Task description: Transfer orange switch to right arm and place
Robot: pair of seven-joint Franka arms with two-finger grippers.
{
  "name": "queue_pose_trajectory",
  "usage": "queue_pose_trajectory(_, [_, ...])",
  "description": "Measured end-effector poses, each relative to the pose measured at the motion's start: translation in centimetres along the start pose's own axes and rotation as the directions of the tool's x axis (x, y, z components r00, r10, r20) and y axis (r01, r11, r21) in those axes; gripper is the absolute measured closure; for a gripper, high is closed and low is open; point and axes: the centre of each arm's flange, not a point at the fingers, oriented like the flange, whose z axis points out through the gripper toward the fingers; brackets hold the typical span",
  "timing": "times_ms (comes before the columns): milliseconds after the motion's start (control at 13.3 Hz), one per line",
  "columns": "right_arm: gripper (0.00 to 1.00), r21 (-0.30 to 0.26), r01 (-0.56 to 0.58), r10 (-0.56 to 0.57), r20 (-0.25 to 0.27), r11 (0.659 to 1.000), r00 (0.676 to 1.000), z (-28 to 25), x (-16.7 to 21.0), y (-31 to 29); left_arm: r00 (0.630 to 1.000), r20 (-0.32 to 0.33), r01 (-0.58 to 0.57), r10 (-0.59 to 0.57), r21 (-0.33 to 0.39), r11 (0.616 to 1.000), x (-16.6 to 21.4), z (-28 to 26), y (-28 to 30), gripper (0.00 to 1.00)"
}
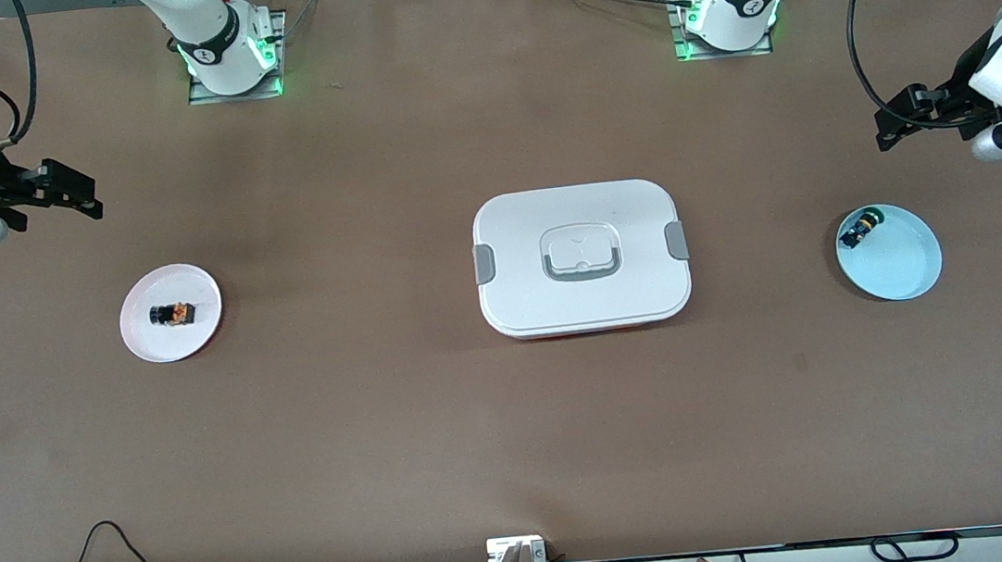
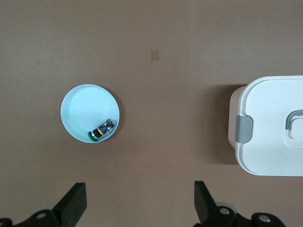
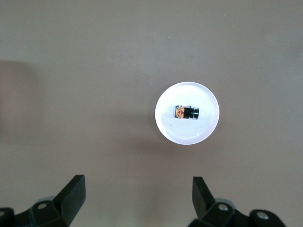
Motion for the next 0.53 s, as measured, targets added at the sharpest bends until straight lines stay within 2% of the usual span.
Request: queue_pose_trajectory(526, [0.00, 0.001, -0.003, 0.003, 0.025, 1.000, 1.000, 0.01, -0.30, 0.17, 1.000, 0.000, 0.000, 0.000, 0.000, 1.000, 0.00, 0.00, 0.00, 0.00])
